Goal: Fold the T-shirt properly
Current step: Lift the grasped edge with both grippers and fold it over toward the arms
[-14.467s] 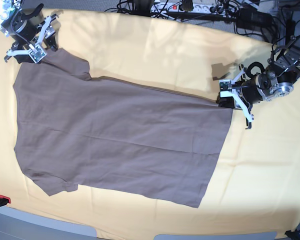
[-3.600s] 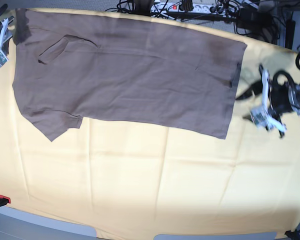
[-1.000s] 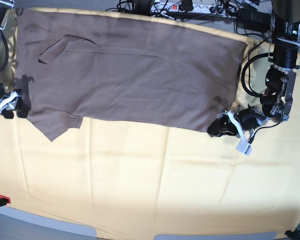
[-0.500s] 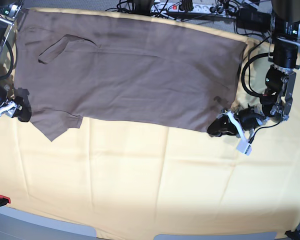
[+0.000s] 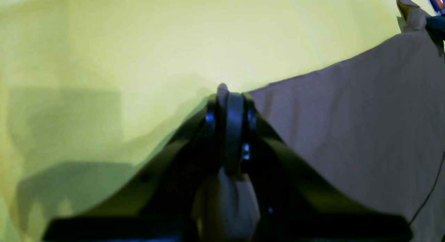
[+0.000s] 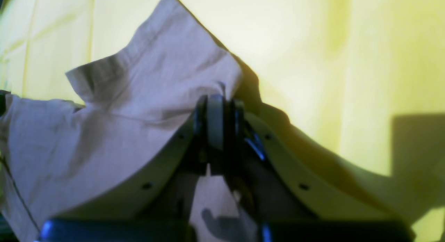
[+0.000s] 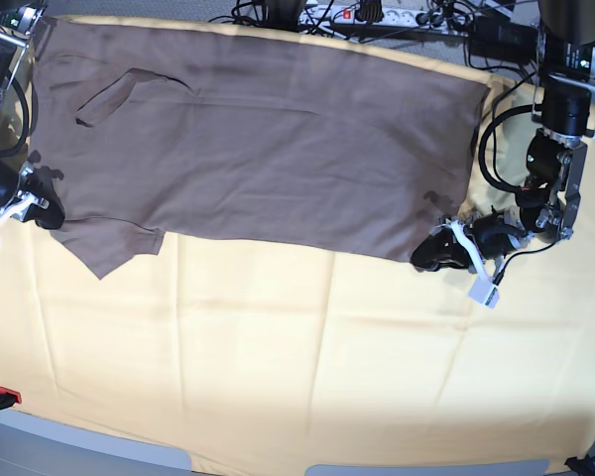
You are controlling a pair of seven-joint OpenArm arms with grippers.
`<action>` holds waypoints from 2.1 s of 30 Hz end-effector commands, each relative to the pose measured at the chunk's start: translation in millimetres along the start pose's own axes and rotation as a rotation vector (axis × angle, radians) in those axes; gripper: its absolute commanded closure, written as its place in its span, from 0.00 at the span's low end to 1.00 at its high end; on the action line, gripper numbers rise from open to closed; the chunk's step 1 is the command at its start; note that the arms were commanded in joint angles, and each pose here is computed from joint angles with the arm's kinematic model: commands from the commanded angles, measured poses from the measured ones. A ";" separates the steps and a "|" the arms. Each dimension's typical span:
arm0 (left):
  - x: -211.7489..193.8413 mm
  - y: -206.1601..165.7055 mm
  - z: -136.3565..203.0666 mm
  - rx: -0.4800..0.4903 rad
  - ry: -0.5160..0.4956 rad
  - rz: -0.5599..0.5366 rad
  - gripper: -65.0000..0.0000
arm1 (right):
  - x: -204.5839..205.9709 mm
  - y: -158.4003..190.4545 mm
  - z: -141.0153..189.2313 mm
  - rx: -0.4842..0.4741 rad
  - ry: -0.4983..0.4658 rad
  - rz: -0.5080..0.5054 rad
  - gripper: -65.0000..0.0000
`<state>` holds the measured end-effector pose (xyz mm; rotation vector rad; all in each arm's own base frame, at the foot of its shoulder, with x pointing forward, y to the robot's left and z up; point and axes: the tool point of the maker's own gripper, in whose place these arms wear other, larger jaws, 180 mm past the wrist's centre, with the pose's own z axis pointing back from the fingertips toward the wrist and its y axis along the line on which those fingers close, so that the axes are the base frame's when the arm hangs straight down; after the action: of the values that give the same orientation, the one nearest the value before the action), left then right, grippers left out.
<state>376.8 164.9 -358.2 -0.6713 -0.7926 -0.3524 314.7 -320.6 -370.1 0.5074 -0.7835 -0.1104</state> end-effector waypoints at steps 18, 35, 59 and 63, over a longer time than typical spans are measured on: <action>74.3 19.0 2.0 0.133 -0.168 -0.152 1.00 | 79.8 -18.2 10.0 -0.160 -0.172 0.209 1.00; 93.5 1.7 -0.2 0.054 -0.198 -0.200 1.00 | 93.5 -19.1 11.3 -0.185 -0.196 0.245 1.00; 62.8 -18.0 23.2 -0.075 -0.124 -0.100 1.00 | 32.2 -7.7 45.1 -0.187 -0.009 0.371 1.00; 62.9 -17.0 31.0 -0.074 -0.102 -0.109 1.00 | 28.8 -12.2 50.0 -0.198 0.010 0.376 1.00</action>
<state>382.6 168.3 -310.8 -0.7120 -0.8520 -0.4378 291.7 -350.5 -347.4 0.1938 -0.7871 0.1455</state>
